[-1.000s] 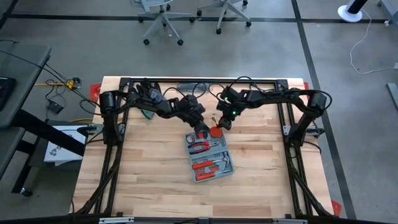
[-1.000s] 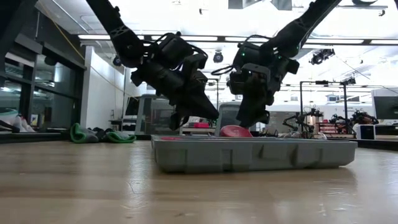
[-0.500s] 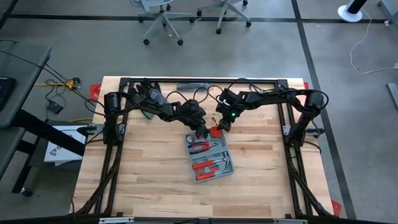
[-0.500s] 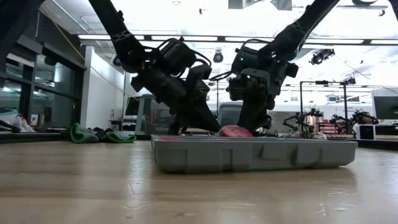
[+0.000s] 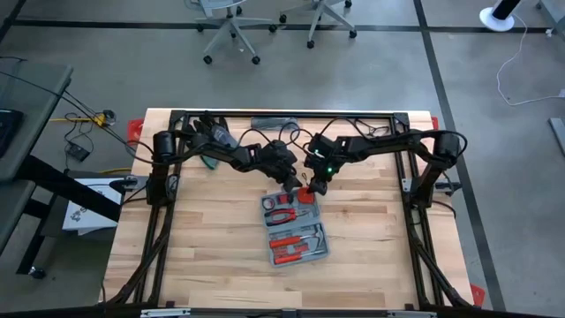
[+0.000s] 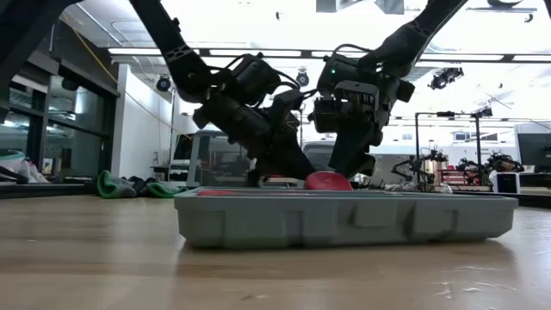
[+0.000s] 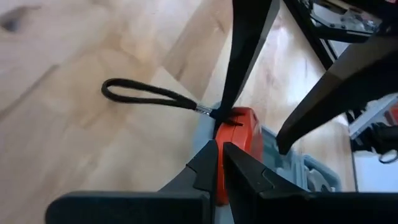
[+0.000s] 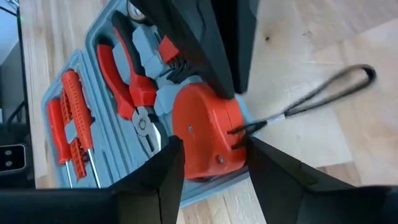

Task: Prefit tool cases
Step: Put the tape measure into the gray prefit tool case

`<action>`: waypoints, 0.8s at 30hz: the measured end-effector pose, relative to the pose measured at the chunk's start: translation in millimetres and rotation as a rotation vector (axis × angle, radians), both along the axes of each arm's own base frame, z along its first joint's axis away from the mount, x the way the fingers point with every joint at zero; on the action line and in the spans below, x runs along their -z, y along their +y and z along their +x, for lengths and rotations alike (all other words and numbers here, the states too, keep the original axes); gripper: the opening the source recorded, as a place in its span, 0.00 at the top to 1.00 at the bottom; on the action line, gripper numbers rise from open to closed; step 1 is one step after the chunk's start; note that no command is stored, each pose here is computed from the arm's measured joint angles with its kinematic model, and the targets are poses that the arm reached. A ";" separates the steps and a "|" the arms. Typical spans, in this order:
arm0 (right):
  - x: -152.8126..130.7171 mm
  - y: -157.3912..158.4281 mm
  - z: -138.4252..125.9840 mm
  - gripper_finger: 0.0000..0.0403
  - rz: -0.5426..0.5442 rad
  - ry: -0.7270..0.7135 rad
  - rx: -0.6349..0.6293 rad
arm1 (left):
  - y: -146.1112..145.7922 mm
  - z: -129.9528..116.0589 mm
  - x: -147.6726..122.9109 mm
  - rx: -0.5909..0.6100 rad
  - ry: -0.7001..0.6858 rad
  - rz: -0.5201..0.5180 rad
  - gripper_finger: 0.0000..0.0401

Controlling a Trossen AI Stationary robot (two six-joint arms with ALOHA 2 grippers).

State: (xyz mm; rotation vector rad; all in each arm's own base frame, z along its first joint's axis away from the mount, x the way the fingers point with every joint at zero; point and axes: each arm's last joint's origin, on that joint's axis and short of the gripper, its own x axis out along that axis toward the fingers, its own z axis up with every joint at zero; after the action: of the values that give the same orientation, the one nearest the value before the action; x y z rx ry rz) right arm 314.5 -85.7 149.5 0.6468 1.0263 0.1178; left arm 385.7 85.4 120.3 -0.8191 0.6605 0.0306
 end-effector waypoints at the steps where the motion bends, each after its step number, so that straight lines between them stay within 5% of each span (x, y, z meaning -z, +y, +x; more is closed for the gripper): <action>1: -0.1 0.0 0.3 0.59 -0.005 -0.004 -0.002 | 0.1 1.7 0.3 0.009 -0.003 -0.007 0.95; 5: -0.7 -1.1 1.4 0.65 -0.024 -0.022 -0.007 | -0.8 4.3 0.6 0.013 -0.001 -0.008 0.95; 12: -1.6 -1.9 3.0 0.97 -0.039 -0.044 -0.010 | 0.5 4.7 -0.1 0.012 -0.002 -0.006 0.95; 24: -7.7 -0.1 3.5 1.00 0.061 -0.056 0.021 | 16.3 -1.6 -5.0 0.089 -0.032 -0.105 0.96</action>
State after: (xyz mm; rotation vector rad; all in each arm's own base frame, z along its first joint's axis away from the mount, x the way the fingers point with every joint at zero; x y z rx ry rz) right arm 317.9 -85.8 157.3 0.7058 0.9647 0.1484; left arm 384.1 101.7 125.3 -0.8888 0.6717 -0.0987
